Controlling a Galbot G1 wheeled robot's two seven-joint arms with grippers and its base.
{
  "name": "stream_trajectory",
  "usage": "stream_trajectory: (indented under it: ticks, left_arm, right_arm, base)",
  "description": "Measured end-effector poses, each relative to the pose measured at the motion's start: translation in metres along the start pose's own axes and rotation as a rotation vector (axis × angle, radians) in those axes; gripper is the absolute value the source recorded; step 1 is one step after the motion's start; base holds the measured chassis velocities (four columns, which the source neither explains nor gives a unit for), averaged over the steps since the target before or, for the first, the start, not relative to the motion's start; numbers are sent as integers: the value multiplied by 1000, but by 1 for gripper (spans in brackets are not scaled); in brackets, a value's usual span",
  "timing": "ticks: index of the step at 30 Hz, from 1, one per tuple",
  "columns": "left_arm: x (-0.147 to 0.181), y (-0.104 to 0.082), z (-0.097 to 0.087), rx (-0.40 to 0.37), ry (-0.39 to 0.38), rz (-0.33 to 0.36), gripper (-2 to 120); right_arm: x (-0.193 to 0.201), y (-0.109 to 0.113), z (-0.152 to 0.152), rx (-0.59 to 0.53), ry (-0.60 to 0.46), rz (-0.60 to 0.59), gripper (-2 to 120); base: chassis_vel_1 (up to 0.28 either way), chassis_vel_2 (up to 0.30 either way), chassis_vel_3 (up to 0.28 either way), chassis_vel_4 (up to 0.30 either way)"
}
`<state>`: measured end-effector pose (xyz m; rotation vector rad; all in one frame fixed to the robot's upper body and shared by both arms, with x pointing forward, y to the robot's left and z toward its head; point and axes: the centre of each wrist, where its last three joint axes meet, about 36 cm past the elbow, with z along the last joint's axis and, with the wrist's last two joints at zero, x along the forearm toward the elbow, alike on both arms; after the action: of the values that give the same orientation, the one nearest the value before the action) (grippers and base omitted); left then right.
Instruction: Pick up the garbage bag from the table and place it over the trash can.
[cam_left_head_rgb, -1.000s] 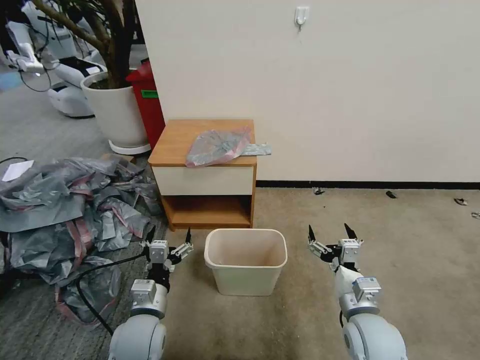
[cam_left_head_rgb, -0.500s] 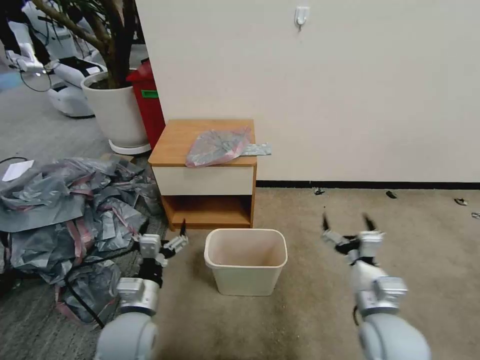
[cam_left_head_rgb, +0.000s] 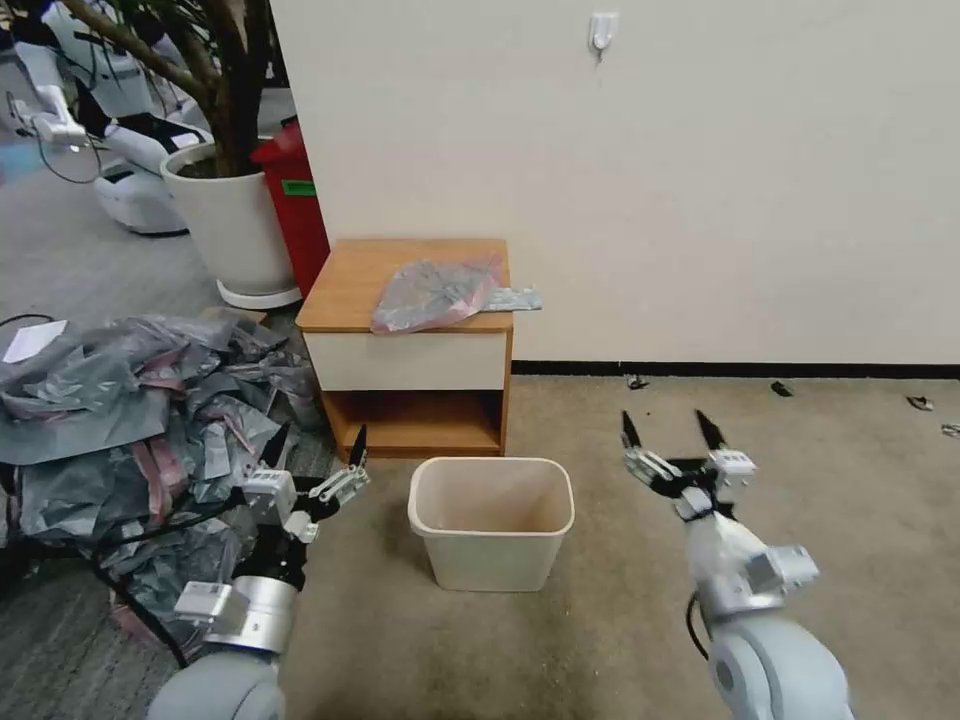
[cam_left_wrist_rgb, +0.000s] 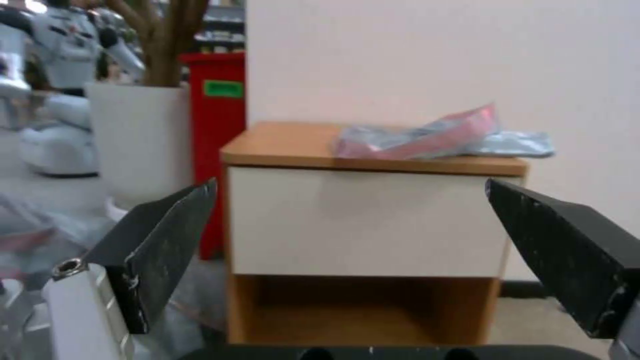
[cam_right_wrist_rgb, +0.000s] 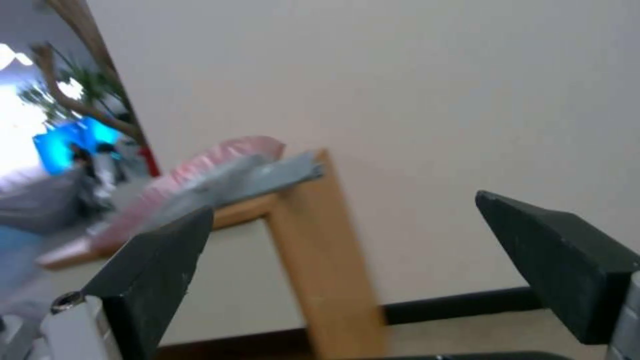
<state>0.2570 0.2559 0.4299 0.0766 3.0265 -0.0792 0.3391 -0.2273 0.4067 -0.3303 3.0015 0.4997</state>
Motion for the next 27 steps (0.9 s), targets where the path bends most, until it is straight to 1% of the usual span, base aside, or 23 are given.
stream_trajectory:
  ticks: [2,3,6,7,11,12,14,15,16,17,19,20,22,27]
  left_arm:
    - [2,2,3,-16,-11,-29,100]
    - [2,2,3,-16,-11,-29,100]
    - [8,5,6,-45,-30,-74,100]
    - [8,5,6,-45,-30,-74,100]
    - [15,8,2,-55,-26,-127,100]
    - [15,8,2,-55,-26,-127,100]
    - [18,9,3,-62,-21,-144,100]
    - [20,10,3,-64,-19,-152,100]
    - [20,10,3,-64,-19,-152,100]
    - [23,9,3,-67,-19,-161,100]
    - [27,6,5,-61,-13,-175,100]
    - [27,6,5,-61,-13,-175,100]
    - [29,3,7,-58,-14,-185,100]
    - [33,1,13,-61,-10,-199,100]
  right_arm:
    - [-24,2,9,-116,16,-28,100]
    - [-24,2,9,-116,16,-28,100]
    - [-57,13,18,-267,36,-52,100]
    - [-57,13,18,-267,36,-52,100]
    - [-102,35,21,-415,66,-70,100]
    - [-102,35,21,-415,66,-70,100]
    - [-125,40,22,-484,81,-64,100]
    - [-141,41,24,-541,97,-49,100]
    - [-141,41,24,-541,97,-49,100]
    - [-162,40,26,-584,108,-33,100]
    - [-188,38,32,-597,127,-18,100]
    - [-188,38,32,-597,127,-18,100]
    - [-206,34,38,-581,143,-2,100]
    - [-221,27,41,-579,134,3,100]
  base:
    - [0,0,0,0]
    - [0,0,0,0]
    - [0,0,0,0]
    - [0,0,0,0]
    - [0,0,0,0]
    - [0,0,0,0]
    - [0,0,0,0]
    - [0,0,0,0]
    - [0,0,0,0]
    - [0,0,0,0]
    - [0,0,0,0]
    - [0,0,0,0]
    - [0,0,0,0]
    - [0,0,0,0]
